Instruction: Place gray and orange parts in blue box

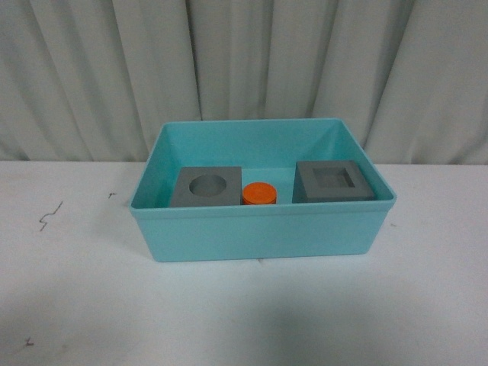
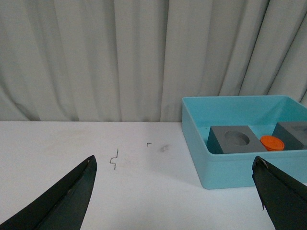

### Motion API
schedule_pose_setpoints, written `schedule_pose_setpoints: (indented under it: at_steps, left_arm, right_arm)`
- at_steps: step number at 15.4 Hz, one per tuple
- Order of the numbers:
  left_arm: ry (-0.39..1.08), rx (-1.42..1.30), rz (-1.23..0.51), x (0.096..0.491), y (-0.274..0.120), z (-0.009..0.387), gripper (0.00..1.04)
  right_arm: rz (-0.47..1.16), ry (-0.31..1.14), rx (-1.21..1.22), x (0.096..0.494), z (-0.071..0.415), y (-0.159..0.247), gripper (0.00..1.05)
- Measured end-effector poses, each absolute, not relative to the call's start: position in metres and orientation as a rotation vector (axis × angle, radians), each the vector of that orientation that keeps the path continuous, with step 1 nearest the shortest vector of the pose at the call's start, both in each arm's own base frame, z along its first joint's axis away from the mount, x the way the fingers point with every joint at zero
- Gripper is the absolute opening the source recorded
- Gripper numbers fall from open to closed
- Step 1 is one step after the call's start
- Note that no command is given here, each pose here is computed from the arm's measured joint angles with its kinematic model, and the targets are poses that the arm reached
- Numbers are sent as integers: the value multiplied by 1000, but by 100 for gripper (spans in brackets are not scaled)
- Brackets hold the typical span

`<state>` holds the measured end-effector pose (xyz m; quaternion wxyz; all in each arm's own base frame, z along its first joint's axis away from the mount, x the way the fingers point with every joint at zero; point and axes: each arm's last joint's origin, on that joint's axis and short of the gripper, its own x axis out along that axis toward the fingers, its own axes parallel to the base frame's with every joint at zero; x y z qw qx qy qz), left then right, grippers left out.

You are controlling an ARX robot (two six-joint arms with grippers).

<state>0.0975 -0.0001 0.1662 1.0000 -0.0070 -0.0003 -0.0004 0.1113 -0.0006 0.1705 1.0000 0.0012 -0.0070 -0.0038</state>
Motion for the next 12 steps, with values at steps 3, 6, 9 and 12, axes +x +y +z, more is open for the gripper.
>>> schedule_pose_setpoints:
  at_steps: [3, 6, 9, 12]
  left_arm:
    - [-1, -14, -1, 97, 0, 166, 98]
    - [-1, -14, 0, 97, 0, 166, 98]
    - [-1, -14, -1, 97, 0, 166, 98]
    - [-1, -14, -1, 97, 0, 166, 98]
  right_arm:
    - [-8, -4, 2, 107, 169, -1, 2]
    - [-6, 4, 2, 97, 166, 0, 2]
    - [-5, -4, 2, 97, 167, 0, 23]
    - [-5, -4, 2, 97, 167, 0, 46]
